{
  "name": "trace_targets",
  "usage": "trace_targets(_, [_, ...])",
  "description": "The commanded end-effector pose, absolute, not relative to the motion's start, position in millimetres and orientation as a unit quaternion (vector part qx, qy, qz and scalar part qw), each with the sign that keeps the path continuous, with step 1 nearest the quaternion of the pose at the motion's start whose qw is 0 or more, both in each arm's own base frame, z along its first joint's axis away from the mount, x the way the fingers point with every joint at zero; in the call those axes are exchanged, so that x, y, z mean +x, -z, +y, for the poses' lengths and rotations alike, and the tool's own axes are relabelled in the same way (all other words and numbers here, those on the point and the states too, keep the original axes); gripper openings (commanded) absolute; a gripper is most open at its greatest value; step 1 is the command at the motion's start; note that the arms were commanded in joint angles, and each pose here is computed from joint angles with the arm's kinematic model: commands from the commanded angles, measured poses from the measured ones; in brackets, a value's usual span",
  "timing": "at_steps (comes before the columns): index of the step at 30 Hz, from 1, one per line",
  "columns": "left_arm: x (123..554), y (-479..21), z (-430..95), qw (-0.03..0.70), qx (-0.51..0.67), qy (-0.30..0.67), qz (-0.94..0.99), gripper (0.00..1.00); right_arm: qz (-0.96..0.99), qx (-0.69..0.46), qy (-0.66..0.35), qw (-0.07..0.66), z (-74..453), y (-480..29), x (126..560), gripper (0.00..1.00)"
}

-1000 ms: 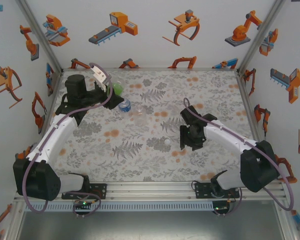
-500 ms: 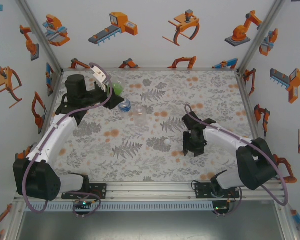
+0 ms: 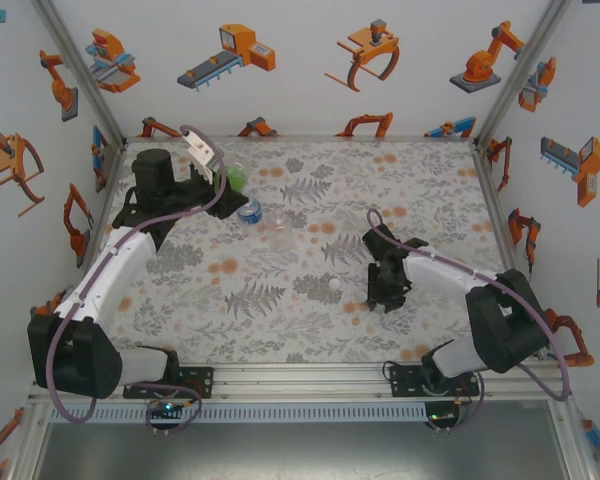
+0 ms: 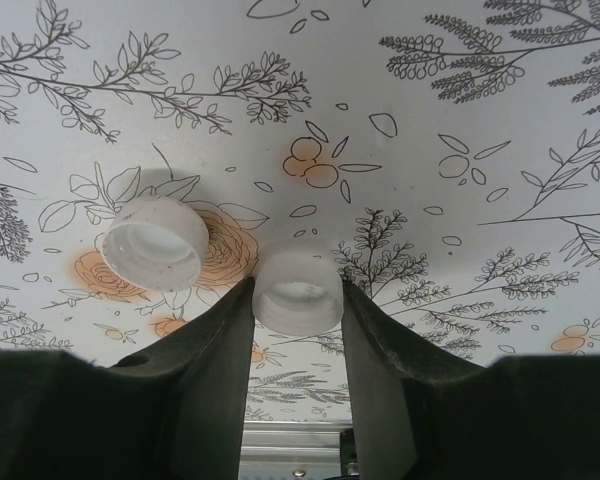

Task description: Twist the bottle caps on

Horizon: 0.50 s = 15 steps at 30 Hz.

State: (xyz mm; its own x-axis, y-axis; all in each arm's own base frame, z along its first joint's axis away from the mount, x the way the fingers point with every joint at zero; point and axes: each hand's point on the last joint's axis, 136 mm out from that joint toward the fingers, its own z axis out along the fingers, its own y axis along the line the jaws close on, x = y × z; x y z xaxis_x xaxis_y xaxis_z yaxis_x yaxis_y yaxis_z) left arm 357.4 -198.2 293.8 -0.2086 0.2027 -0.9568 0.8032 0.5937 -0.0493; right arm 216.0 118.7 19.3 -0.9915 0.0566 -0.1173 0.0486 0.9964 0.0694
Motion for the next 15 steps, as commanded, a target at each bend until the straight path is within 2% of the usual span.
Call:
trace_targets(1, [359, -298, -199, 0.527, 0.346, 0.292, 0.719, 0.00, 0.996, 0.035, -0.016, 0.075, 113, -21, 225, 0.37])
trace_targets(8, [357, -297, -198, 0.527, 0.348, 0.290, 0.719, 0.01, 0.996, 0.016, -0.007, 0.093, 116, -43, 246, 0.35])
trace_targets(15, [358, -293, -198, 0.525, 0.348, 0.288, 0.721, 0.01, 0.993, -0.015, -0.019, 0.115, 141, -67, 292, 0.35])
